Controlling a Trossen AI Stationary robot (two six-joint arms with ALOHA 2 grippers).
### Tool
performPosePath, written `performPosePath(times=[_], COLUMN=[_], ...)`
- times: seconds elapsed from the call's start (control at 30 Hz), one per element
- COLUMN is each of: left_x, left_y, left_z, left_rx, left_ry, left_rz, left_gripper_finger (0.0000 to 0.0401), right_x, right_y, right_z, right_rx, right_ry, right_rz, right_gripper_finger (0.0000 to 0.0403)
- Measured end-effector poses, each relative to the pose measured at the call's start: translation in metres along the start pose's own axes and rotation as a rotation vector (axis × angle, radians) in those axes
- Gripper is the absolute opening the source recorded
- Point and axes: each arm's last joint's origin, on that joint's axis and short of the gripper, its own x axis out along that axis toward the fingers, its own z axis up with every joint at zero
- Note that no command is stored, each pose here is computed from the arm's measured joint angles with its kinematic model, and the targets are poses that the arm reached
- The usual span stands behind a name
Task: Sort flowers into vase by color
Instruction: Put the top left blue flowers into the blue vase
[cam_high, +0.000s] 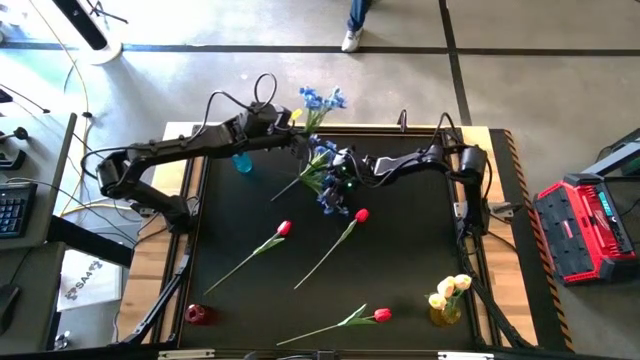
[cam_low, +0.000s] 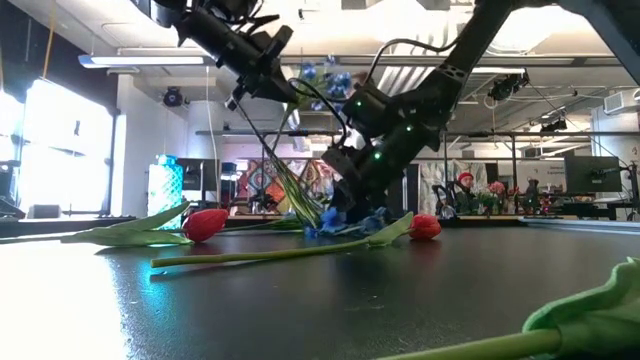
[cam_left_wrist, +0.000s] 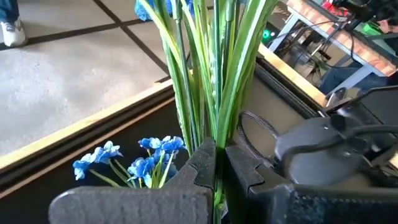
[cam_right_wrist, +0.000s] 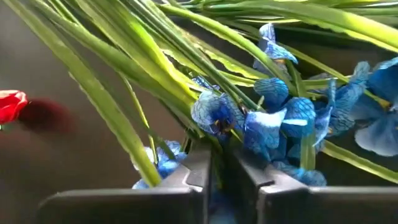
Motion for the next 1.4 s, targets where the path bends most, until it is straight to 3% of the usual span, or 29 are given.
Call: performPosePath(times=[0.1, 0.4, 0.57, 0.73, 0.9, 1.17, 1.4], left_x=[-0.01, -0.062, -0.091, -0.112, -0.124, -0.139, -0.164], left_y=[-0.001, -0.003, -0.001, 0.004, 0.013, 0.041, 0.051], left_z=[0.004, 0.025, 0.027, 0.025, 0.01, -0.037, -0.053], left_rx=[0.017, 0.03, 0.064, 0.195, 0.29, 0.307, 0.318], left_ry=[-0.018, -0.149, -0.155, -0.185, -0.326, -0.447, -0.553], left_rz=[-0.008, -0.052, -0.038, 0.102, 0.216, 0.303, 0.378], left_gripper_finger=[0.0, 0.0, 0.0, 0.0, 0.0, 0.0, 0.0], right_x=[0.0, 0.0, 0.0, -0.006, -0.024, -0.06, -0.074], right_y=[-0.001, -0.002, -0.003, 0.0, 0.007, 0.021, 0.025], right_z=[-0.002, -0.008, -0.01, -0.006, 0.005, 0.029, 0.035], right_rx=[0.002, 0.041, 0.048, 0.042, 0.011, -0.022, -0.047], right_ry=[0.021, 0.08, 0.097, 0.073, 0.016, -0.113, -0.151], right_rz=[-0.009, -0.035, -0.04, -0.034, -0.018, 0.034, 0.032], right_gripper_finger=[0.0004, 0.0001, 0.0, 0.0, 0.0005, 0.0071, 0.0145])
